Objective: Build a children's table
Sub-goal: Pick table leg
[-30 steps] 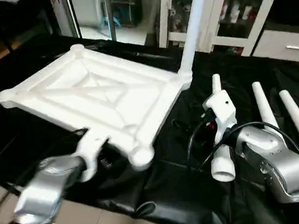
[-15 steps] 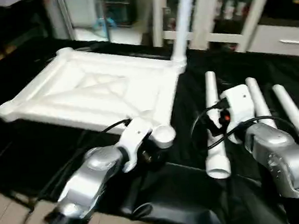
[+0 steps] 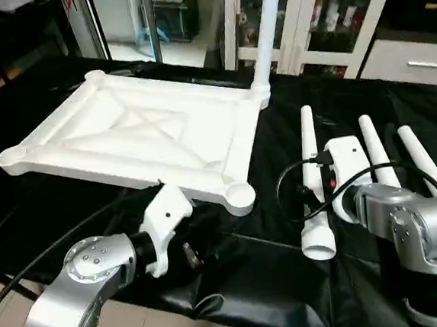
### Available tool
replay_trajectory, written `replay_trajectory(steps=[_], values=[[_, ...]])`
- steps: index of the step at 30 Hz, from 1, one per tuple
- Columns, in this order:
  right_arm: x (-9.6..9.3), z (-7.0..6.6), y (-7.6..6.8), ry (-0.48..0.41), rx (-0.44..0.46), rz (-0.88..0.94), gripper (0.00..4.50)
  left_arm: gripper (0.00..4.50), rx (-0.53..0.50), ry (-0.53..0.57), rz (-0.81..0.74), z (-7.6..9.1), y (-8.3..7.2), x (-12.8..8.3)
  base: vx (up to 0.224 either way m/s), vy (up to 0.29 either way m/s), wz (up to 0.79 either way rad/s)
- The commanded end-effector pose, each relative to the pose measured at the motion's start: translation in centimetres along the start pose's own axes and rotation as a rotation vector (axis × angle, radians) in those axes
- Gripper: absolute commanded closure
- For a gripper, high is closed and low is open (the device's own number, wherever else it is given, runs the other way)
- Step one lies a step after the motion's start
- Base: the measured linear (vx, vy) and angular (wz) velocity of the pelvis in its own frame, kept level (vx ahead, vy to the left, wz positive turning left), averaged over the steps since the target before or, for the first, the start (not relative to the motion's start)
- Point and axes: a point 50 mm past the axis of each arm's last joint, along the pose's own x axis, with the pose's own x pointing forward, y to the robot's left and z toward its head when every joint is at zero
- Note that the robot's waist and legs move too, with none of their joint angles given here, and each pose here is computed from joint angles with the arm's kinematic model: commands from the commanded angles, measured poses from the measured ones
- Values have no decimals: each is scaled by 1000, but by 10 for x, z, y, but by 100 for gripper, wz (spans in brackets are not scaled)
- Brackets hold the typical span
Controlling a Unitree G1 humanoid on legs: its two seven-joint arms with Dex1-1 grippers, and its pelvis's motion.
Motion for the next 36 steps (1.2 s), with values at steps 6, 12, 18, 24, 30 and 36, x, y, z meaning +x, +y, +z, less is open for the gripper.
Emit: replay_trajectory(steps=[6,12,18,24,30,36], values=[[6,-15,-5,126,68,-8,42,0,35,-11,-84,13,-11,-3,0,0,0],[8,-16,-3,136,88,-3,87,0,46,0,-103,15,-11,-6,0,0,0],[9,-14,-6,115,88,-29,138,0,51,-1,-110,18,-12,-7,0,0,0],[7,-11,-6,82,90,-36,191,0,40,-12,-126,18,-17,-3,0,0,0],[6,-11,-5,76,80,-19,238,0,25,-19,-115,18,-16,-2,0,0,0],[7,-12,-3,77,81,-13,262,0,18,-26,-118,17,-16,-2,0,0,0]])
